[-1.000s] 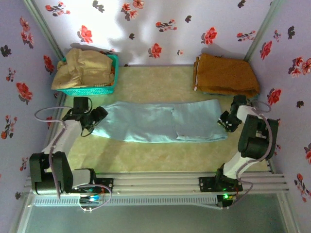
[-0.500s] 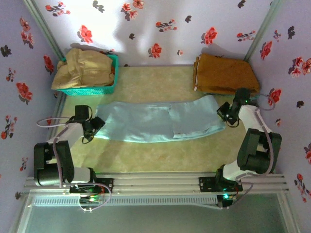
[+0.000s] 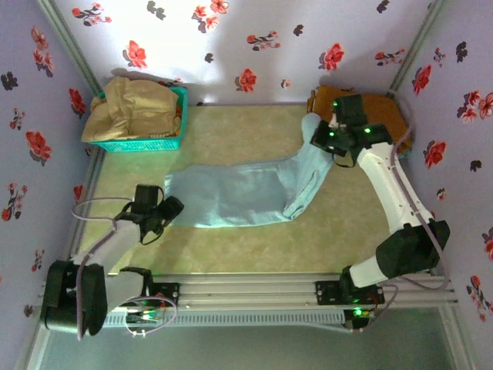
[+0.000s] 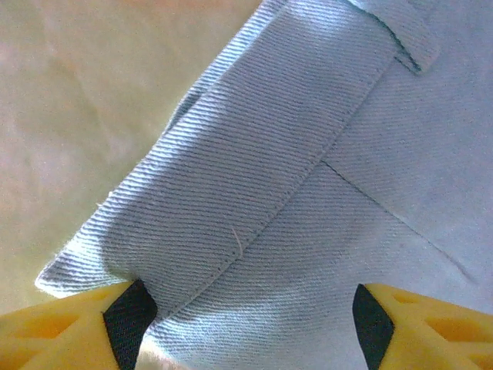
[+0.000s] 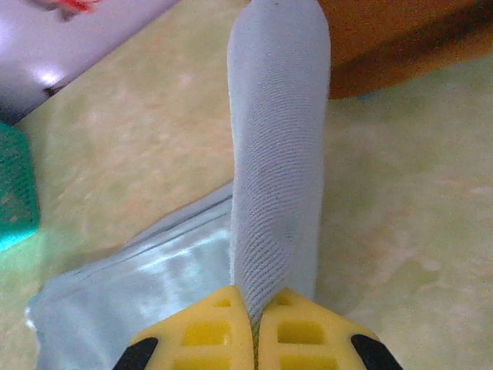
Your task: Fold and stack the trousers
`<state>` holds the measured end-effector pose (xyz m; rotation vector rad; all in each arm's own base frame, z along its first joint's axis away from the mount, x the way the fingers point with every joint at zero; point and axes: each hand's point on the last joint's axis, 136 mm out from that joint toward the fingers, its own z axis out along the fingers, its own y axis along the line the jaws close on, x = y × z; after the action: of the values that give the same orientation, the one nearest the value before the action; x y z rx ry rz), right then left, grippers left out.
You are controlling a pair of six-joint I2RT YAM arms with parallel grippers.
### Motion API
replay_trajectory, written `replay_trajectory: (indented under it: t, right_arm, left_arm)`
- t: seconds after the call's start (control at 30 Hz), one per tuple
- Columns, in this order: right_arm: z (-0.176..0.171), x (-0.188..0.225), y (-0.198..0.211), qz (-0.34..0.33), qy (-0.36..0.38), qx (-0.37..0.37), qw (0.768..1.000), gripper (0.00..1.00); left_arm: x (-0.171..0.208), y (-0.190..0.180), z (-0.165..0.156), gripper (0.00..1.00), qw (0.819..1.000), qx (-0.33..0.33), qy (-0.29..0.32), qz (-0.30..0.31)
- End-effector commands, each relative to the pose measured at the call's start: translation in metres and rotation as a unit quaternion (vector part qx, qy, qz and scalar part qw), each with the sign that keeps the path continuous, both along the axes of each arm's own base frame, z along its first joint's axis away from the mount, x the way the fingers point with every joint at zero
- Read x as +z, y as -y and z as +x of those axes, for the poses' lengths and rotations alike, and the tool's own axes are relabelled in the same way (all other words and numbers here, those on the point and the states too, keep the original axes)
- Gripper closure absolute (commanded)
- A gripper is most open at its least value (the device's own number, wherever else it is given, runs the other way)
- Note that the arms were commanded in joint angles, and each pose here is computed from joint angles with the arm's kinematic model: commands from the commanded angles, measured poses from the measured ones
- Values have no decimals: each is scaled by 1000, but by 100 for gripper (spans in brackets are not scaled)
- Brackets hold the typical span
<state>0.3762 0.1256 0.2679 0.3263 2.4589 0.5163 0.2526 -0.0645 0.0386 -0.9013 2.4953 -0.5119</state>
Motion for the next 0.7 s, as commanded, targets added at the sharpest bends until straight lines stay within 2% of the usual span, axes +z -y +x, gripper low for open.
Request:
replay_trajectory:
  t: [0.0, 0.1, 0.2, 0.27, 0.33, 0.57, 0.67]
  right_arm:
    - [-10, 16, -41, -27, 15, 39, 999, 100]
    - [-16, 24, -87, -40, 30, 75, 996, 100]
    - [-18, 34, -131, -43, 51, 104, 992, 100]
    - [-20, 35, -160, -44, 56, 122, 990, 100]
    - [-24, 35, -186, -54, 65, 139, 987, 100]
    - [-43, 1, -261, -78, 72, 168, 980, 100]
    - [-49, -4, -283, -86, 92, 162, 979, 100]
  left_arm:
    - [-6, -4, -30, 24, 999, 10, -50, -2]
    - [10, -15, -23, 20, 999, 22, -40, -16]
    - [19, -35, -14, 20, 997, 61, -42, -35]
    - [18, -48, -12, 21, 995, 80, -52, -26]
    - [9, -55, -13, 27, 993, 90, -70, -27]
    - [-29, -46, -12, 70, 992, 70, -91, -55]
    - [-35, -42, -14, 80, 992, 57, -94, -59]
